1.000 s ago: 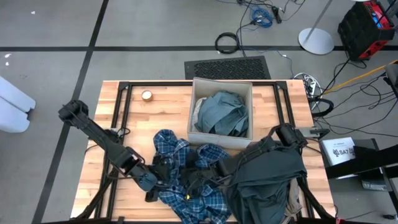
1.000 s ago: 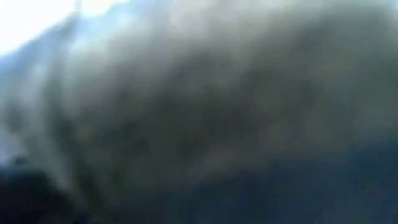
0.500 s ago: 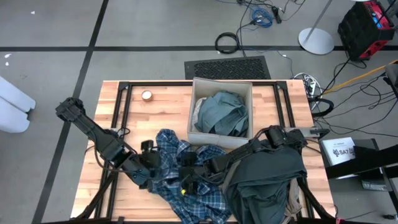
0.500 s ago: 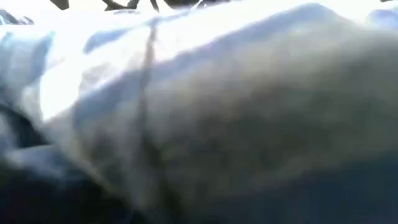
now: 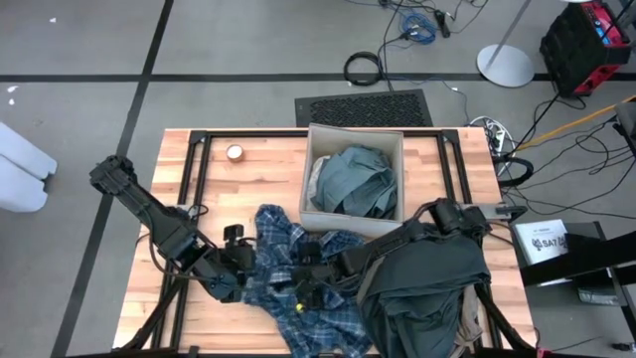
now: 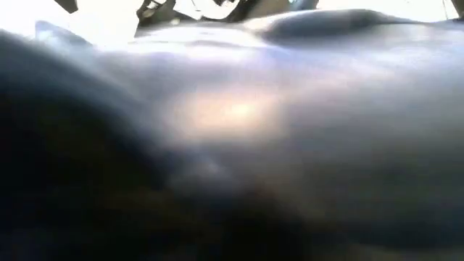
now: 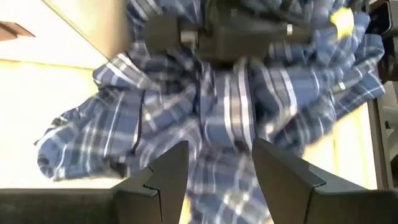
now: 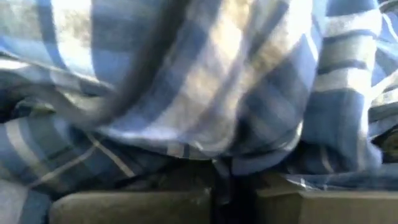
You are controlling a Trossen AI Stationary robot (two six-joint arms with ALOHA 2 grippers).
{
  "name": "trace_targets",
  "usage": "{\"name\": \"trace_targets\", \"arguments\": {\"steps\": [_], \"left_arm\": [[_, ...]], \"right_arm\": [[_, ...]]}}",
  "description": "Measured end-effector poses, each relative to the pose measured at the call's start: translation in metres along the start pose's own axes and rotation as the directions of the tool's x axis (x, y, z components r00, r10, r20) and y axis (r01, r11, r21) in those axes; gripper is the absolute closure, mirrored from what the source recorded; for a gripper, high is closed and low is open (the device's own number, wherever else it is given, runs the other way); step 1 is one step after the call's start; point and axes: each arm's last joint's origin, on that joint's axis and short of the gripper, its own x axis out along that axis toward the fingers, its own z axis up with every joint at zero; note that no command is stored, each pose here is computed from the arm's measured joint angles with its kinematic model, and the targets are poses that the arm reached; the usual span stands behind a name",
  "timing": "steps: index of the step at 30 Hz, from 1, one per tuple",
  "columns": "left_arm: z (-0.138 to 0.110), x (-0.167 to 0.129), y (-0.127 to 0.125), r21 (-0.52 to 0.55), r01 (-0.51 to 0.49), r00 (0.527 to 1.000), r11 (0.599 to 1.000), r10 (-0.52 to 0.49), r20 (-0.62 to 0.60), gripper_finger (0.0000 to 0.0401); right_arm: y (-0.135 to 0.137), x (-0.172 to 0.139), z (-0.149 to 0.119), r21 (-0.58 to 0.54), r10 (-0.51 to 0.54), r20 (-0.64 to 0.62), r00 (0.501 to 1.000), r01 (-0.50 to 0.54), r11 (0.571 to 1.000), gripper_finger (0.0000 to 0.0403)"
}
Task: Sort clothes
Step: Put the blue plaid shirt into the laundry organizer
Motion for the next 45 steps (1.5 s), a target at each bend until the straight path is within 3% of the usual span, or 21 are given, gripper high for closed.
{"name": "trace_targets", "arguments": {"steps": [5, 10, 17, 23, 29, 32, 38, 42, 45], "left_arm": [[-0.002, -0.001, -0.003, 0.016, -0.013, 1.0, 1.0, 0.013, 0.018, 0.0215], [-0.002, -0.002, -0.003, 0.02, -0.046, 0.998, 0.999, 0.045, 0.045, 0.0215], [-0.001, -0.002, -0.001, 0.025, -0.099, 0.992, 0.995, 0.097, 0.084, 0.0215], [-0.002, -0.002, -0.002, 0.029, -0.104, 0.99, 0.994, 0.101, 0.097, 0.0215], [-0.01, 0.004, -0.016, 0.088, -0.037, 0.99, 0.995, 0.025, 0.135, 0.0215], [-0.015, 0.008, -0.017, 0.092, -0.057, 0.988, 0.994, 0.043, 0.148, 0.0215], [-0.018, 0.016, -0.018, 0.053, -0.112, 0.969, 0.992, 0.097, 0.226, 0.0215], [-0.019, 0.02, -0.02, 0.067, -0.147, 0.949, 0.987, 0.122, 0.29, 0.0215], [-0.018, 0.024, -0.022, 0.062, -0.134, 0.935, 0.989, 0.105, 0.338, 0.0215]], "right_arm": [[0.011, -0.071, 0.032, -0.056, -0.077, 0.128, 0.989, 0.084, 0.995, 0.0397], [0.023, -0.147, 0.057, -0.091, -0.178, 0.315, 0.932, 0.217, 0.972, 0.0397], [0.02, -0.263, 0.079, -0.027, -0.251, 0.575, 0.779, 0.325, 0.945, 0.0397], [0.01, -0.335, 0.08, 0.036, -0.278, 0.694, 0.664, 0.354, 0.935, 0.0397], [-0.002, -0.371, 0.075, 0.092, -0.348, 0.719, 0.602, 0.413, 0.906, 0.0397], [-0.008, -0.392, 0.08, 0.134, -0.348, 0.787, 0.509, 0.409, 0.902, 0.0397], [-0.017, -0.431, 0.09, 0.184, -0.292, 0.928, 0.233, 0.397, 0.899, 0.0397], [-0.026, -0.453, 0.088, 0.273, -0.344, 0.936, 0.08, 0.454, 0.848, 0.0397], [-0.033, -0.466, 0.085, 0.33, -0.378, 0.926, 0.007, 0.471, 0.818, 0.0397]]}}
